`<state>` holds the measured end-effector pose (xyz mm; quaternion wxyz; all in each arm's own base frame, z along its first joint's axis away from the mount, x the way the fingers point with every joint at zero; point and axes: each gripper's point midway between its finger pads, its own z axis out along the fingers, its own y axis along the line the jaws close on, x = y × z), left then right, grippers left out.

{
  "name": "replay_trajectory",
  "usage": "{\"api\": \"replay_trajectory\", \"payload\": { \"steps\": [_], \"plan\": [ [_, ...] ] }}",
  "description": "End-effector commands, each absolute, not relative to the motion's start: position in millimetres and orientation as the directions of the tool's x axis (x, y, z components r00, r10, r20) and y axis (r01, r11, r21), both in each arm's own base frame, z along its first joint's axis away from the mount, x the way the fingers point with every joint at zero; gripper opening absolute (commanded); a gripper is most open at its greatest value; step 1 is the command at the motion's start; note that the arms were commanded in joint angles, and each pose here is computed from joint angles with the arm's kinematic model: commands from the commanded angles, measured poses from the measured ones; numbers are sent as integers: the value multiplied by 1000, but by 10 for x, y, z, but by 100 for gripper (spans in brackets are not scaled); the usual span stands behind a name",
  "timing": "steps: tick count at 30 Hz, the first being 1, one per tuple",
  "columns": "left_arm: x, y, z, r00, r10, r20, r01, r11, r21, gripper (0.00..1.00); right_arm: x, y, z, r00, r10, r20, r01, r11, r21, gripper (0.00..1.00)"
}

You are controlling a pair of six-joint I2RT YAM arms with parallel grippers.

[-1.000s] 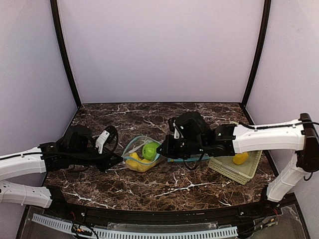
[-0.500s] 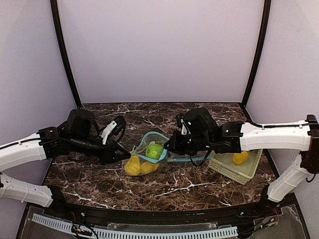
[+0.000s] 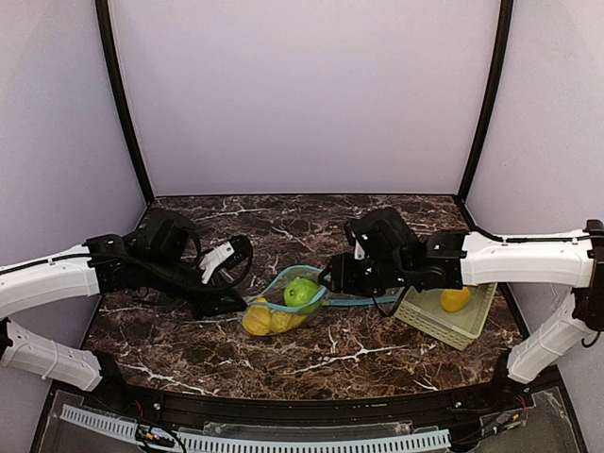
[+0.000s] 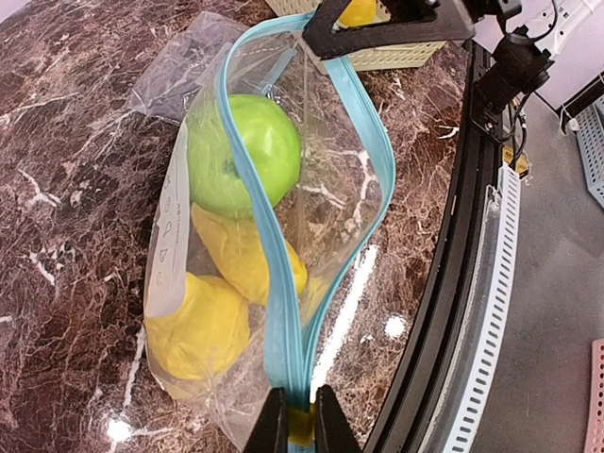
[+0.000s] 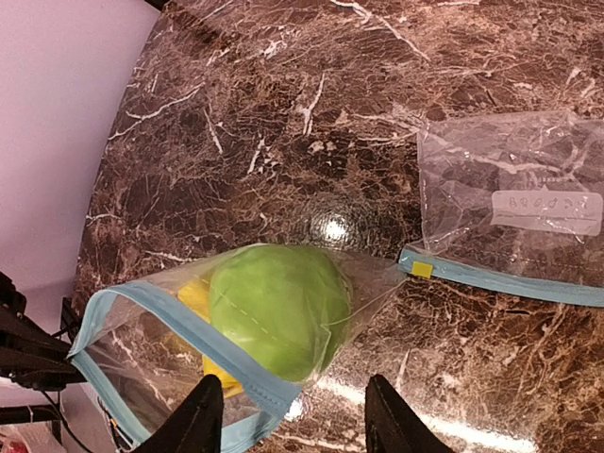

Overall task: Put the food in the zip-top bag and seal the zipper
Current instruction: Adjust the zipper food storage bag at the center of the board, then pick up the fake fruit from the bin.

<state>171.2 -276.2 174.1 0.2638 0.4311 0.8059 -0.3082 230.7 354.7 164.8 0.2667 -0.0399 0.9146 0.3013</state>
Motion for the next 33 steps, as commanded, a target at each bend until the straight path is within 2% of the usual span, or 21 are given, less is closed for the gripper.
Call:
{"api": "replay_trajectory", "payload": {
  "steps": [1, 5, 8, 11, 15, 21, 25, 33],
  "plan": [
    [1702, -2759, 1896, -433, 537, -724, 884, 410, -224, 1, 2256, 3488, 2088, -795, 34, -605, -365, 770, 523, 54],
    [1759, -2752, 1936, -414, 542, -731, 887, 421, -190, 1, 2128, 3353, 2351, -769, -5, -639, -426, 749, 507, 66],
    [1805, -2719, 1909, -410, 554, -725, 883, 439, -163, 1, 2098, 3095, 2448, -754, 8, -657, -402, 786, 470, 72],
    [1804, -2699, 1878, -417, 554, -720, 879, 449, -163, 1, 2113, 2741, 2438, -742, 30, -669, -329, 854, 403, 75],
    [1827, -2655, 1853, -431, 545, -719, 864, 478, -155, 1, 2162, 2197, 2217, -772, 56, -633, -163, 945, 282, 79],
    [1822, -2561, 1876, -449, 514, -731, 841, 520, -150, 1, 2226, 1500, 1824, -818, 119, -563, 44, 989, 144, 83],
    [1815, -2540, 1927, -441, 496, -748, 839, 524, -146, 1, 2327, 1188, 1644, -818, 182, -545, 141, 983, 117, 90],
    [1821, -2521, 1923, -441, 498, -747, 836, 531, -139, 1, 2808, 806, 1484, -786, 268, -556, 209, 963, 168, 91]
  ]
}}
